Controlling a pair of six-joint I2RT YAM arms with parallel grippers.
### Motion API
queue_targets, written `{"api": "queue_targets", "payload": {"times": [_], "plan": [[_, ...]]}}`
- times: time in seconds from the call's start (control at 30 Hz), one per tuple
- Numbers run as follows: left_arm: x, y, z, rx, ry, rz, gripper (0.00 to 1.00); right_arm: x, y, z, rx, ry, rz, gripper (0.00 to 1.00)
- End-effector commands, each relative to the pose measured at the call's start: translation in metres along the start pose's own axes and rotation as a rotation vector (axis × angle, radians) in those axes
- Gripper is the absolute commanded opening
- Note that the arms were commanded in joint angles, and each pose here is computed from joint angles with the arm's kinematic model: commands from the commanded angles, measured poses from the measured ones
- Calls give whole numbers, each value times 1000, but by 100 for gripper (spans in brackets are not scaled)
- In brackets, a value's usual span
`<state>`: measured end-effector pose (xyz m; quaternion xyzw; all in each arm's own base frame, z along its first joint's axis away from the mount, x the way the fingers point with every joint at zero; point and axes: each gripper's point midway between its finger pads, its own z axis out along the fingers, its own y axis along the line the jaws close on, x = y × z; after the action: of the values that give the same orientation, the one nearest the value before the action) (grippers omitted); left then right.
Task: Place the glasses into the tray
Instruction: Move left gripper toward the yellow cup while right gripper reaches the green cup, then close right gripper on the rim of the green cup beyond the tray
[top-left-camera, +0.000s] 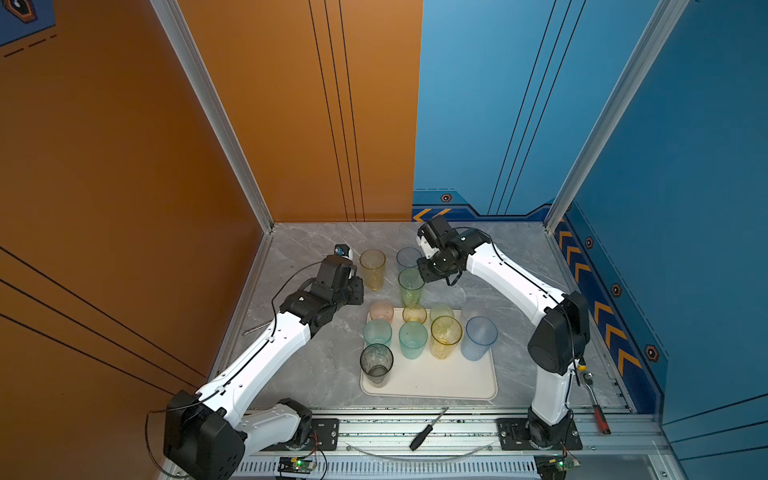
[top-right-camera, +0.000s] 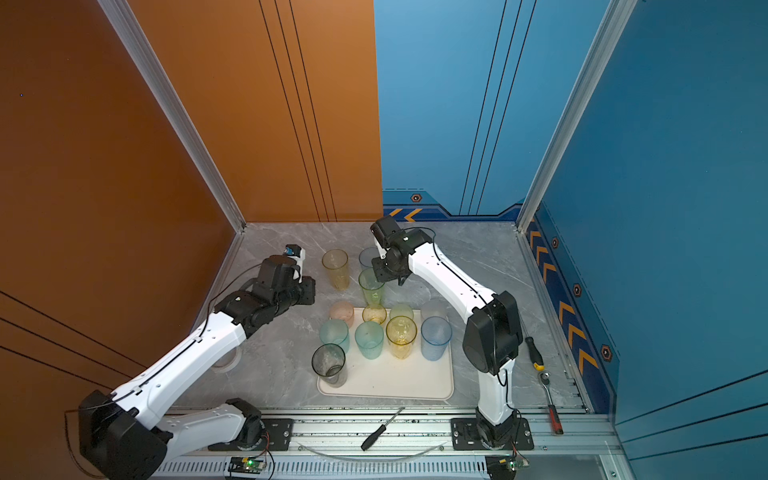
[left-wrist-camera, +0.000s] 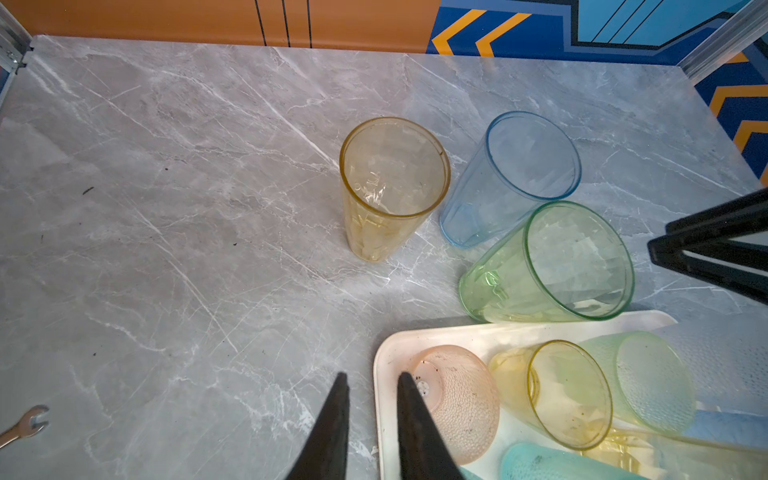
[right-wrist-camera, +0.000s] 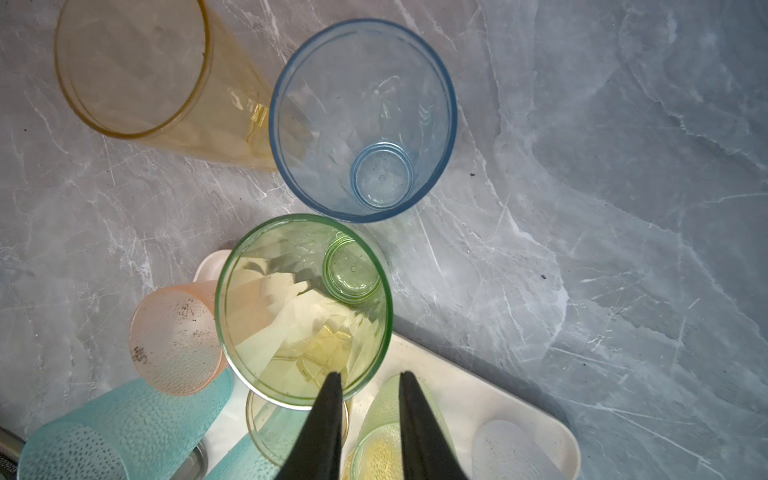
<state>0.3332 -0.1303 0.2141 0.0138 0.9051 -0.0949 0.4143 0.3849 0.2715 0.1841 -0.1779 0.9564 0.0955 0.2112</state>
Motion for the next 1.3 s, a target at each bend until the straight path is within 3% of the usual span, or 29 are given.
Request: {"api": "queue_targets", "payload": {"times": [0.0,1.27], "plan": [[4,0,6,17,15,-6,23,-1,-5,1,37,21,-15,24],[12,17,12,14,39,-41,24,-3,-13,40,64,101,-12,17]]}}
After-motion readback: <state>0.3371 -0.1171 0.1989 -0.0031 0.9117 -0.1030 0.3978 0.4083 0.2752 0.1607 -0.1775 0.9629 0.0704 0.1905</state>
